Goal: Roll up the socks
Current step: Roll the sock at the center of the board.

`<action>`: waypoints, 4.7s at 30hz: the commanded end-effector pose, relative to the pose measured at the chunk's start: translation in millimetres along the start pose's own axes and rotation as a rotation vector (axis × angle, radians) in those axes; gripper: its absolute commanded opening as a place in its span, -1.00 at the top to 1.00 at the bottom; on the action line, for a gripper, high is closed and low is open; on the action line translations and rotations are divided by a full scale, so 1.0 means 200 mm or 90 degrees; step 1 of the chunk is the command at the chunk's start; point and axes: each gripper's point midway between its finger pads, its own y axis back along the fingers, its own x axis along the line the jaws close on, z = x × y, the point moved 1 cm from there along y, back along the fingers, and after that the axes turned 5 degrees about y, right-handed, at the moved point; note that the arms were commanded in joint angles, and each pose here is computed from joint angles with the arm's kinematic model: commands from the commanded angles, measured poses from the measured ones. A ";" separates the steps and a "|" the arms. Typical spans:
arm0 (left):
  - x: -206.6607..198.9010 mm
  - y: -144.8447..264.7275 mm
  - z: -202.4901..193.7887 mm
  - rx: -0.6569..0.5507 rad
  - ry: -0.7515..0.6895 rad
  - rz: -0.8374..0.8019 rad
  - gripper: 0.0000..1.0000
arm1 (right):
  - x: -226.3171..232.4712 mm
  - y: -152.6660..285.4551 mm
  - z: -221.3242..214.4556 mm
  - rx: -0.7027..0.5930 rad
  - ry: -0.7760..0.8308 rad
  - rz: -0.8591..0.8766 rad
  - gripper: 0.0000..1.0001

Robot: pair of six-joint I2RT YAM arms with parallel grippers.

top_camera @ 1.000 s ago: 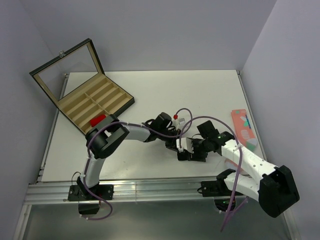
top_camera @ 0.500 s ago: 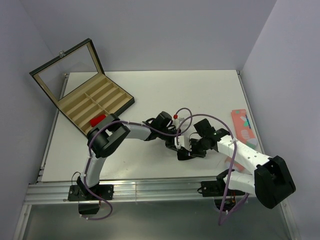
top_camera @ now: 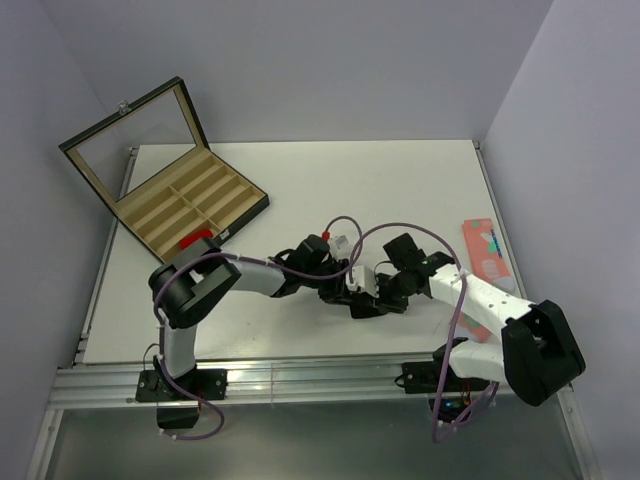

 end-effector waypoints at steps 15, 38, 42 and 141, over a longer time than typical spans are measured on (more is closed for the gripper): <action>0.10 0.18 0.09 -0.219 0.001 0.099 0.07 | 0.05 -0.03 -0.11 0.079 -0.056 0.048 0.44; -0.17 0.35 -0.06 -0.338 -0.472 0.182 0.04 | 0.07 -0.05 -0.13 0.138 -0.162 0.168 0.46; -0.23 0.31 -0.05 -0.308 -0.552 0.196 0.02 | 0.06 -0.06 -0.15 0.147 -0.184 0.181 0.46; -0.16 -0.07 -0.07 -0.243 -1.319 0.186 -0.46 | -0.02 -0.09 -0.34 0.209 -0.363 0.274 0.52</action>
